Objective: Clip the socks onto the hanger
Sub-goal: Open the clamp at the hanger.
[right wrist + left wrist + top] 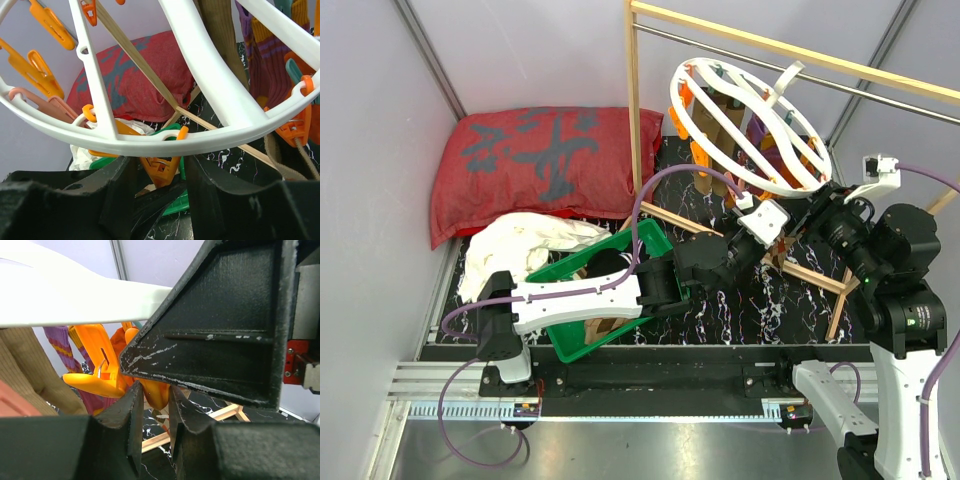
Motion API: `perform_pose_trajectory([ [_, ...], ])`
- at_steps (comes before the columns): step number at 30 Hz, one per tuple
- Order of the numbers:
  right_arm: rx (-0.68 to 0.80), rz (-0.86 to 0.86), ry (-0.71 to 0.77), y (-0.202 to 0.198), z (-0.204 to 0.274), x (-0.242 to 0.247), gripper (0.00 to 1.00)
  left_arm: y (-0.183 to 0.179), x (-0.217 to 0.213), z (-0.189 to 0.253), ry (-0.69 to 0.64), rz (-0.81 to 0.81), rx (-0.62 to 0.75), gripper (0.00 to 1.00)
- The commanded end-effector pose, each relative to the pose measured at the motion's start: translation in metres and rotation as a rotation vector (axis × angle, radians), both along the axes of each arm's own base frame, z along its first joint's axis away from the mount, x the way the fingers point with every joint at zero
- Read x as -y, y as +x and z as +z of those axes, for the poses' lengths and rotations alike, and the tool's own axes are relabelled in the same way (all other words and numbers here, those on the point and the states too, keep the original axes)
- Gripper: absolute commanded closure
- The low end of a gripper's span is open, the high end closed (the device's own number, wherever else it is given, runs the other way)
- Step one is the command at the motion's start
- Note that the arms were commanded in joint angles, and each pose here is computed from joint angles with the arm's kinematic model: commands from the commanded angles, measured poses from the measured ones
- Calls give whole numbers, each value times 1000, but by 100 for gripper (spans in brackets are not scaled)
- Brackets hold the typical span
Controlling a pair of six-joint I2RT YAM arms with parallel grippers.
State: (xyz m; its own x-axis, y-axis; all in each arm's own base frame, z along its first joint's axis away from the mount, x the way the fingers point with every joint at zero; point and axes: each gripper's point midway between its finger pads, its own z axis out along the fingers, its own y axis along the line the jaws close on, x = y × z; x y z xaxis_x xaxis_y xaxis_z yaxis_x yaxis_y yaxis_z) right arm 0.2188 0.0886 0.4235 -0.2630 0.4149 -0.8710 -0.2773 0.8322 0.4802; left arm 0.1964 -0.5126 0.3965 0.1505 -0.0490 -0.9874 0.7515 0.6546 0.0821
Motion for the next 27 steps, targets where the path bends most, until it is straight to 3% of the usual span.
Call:
perform_pose_trajectory([
  [1, 172, -100, 37, 15, 53, 14, 50, -20, 14, -26, 92, -59, -17, 100],
  [11, 174, -119, 52, 19, 57, 17, 46, -21, 16, -29, 99, -64, -21, 100],
  [16, 173, -125, 50, 19, 56, 18, 61, -22, 14, -30, 100, -63, -31, 100],
  [17, 169, -126, 51, 20, 54, 18, 69, -22, 13, -29, 97, -61, -33, 99],
  [20, 145, -119, 53, 21, 43, 16, 80, -22, 6, -24, 70, -54, -48, 90],
  [21, 143, -115, 55, 19, 41, 16, 82, -23, 5, -24, 58, -55, -58, 81],
  [27, 101, -110, 70, 20, 19, 14, 93, -29, -25, -10, 2, -64, -89, 55],
])
